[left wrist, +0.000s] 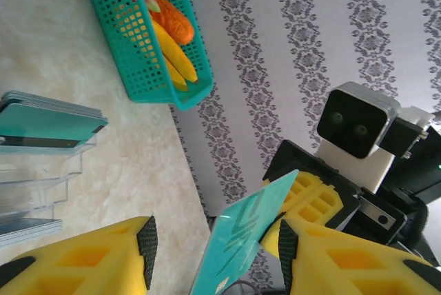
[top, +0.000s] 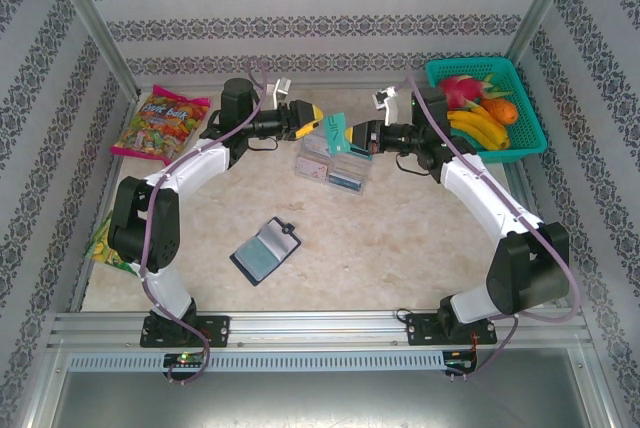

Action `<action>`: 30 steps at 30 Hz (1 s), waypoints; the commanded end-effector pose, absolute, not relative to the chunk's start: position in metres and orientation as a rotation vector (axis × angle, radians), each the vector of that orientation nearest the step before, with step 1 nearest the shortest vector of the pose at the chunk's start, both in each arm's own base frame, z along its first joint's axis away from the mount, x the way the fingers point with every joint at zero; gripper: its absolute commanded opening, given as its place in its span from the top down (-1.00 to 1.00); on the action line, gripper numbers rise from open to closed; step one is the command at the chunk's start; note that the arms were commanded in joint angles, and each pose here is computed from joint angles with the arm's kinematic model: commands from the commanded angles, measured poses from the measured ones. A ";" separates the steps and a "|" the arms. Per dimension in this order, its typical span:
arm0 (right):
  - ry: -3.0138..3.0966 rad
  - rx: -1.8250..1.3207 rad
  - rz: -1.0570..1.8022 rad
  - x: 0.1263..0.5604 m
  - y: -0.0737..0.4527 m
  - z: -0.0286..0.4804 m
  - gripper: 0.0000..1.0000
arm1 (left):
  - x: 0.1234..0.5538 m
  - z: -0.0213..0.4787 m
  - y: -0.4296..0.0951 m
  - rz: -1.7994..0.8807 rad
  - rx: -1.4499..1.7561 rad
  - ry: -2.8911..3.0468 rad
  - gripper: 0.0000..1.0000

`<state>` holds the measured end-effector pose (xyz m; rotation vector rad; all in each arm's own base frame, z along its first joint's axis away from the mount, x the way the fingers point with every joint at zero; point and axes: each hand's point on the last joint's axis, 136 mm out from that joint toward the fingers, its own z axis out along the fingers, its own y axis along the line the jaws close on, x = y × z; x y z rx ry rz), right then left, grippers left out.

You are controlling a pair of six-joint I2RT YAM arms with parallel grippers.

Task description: Put the credit cards into the card holder

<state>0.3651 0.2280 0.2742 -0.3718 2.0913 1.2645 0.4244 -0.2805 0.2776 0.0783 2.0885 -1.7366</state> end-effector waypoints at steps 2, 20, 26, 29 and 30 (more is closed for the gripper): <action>2.013 -0.408 1.340 0.363 0.236 0.295 1.00 | 0.412 0.296 -0.297 -1.837 0.210 2.020 -0.04; 2.019 -0.367 1.432 0.375 0.243 0.286 1.00 | 0.407 0.298 -0.304 -1.838 0.255 2.036 0.91; 2.023 -0.251 1.505 0.380 0.246 0.284 0.45 | 0.411 0.292 -0.302 -1.794 0.223 2.039 1.00; 2.002 -0.209 1.555 0.379 0.252 0.288 0.25 | 0.413 0.288 -0.302 -1.792 0.206 2.041 1.00; 2.003 -0.194 1.567 0.379 0.254 0.287 0.25 | 0.414 0.288 -0.302 -1.798 0.202 2.038 1.00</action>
